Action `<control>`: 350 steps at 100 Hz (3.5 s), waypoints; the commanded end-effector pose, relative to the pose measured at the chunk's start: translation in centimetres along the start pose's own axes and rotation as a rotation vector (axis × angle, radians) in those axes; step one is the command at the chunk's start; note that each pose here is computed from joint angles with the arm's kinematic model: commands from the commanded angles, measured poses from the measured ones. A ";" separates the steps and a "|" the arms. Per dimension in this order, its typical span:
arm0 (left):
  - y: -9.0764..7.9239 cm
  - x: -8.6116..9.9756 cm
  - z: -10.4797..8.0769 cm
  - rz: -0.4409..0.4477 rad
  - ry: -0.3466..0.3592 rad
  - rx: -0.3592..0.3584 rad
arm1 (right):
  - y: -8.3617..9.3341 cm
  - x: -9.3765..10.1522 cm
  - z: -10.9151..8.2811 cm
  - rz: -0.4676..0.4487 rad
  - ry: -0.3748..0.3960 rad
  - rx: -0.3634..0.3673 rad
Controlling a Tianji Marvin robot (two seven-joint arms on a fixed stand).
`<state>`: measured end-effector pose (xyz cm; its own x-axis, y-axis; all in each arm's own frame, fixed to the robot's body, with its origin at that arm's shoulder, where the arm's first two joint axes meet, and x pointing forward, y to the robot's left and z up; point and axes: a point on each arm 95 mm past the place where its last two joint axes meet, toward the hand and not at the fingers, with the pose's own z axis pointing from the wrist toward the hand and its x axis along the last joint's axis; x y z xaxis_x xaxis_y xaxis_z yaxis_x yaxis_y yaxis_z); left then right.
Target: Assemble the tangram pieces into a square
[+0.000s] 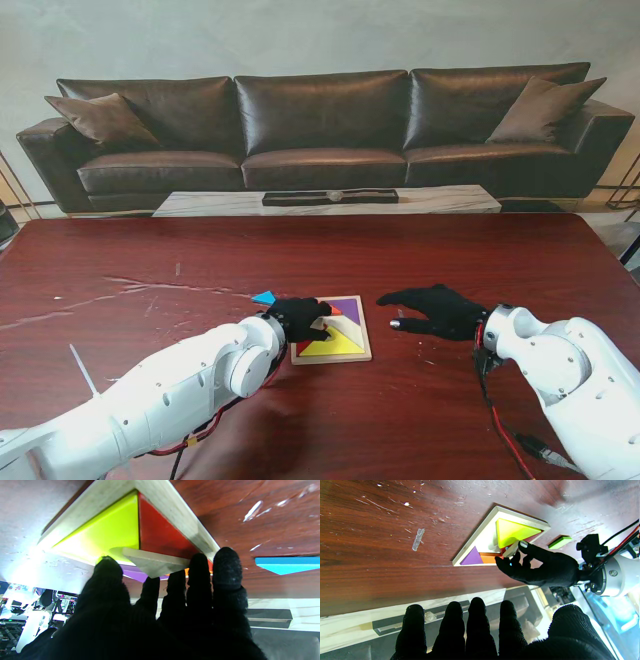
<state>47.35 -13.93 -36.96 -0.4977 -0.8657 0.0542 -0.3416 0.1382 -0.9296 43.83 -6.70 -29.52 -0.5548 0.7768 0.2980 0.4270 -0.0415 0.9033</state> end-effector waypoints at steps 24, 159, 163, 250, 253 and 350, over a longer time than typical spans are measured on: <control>0.8 0.3 0.4 0.018 -0.016 -0.009 | -0.2 0.3 0.0 -0.003 0.005 0.002; 0.1 -0.7 -1.5 0.128 -0.050 0.020 | -0.2 0.5 0.3 0.003 0.008 0.013; 0.2 -0.7 -1.5 0.118 -0.049 0.010 | -0.2 0.5 0.3 0.003 0.008 0.014; 0.7 1.1 0.2 0.062 0.062 0.087 | -0.2 0.1 -0.1 0.003 -0.005 0.012; 0.7 1.1 0.3 0.061 0.066 0.090 | -0.2 0.1 -0.1 0.003 -0.006 0.012; -0.2 1.9 2.8 0.071 0.153 0.158 | -0.3 -0.1 -0.5 0.005 -0.017 0.009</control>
<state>48.57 -16.53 -37.96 -0.6293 -0.7766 0.0284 -0.1831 0.1127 -0.9766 43.60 -7.28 -29.49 -0.5378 0.7876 0.3007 0.4333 -0.0477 0.9000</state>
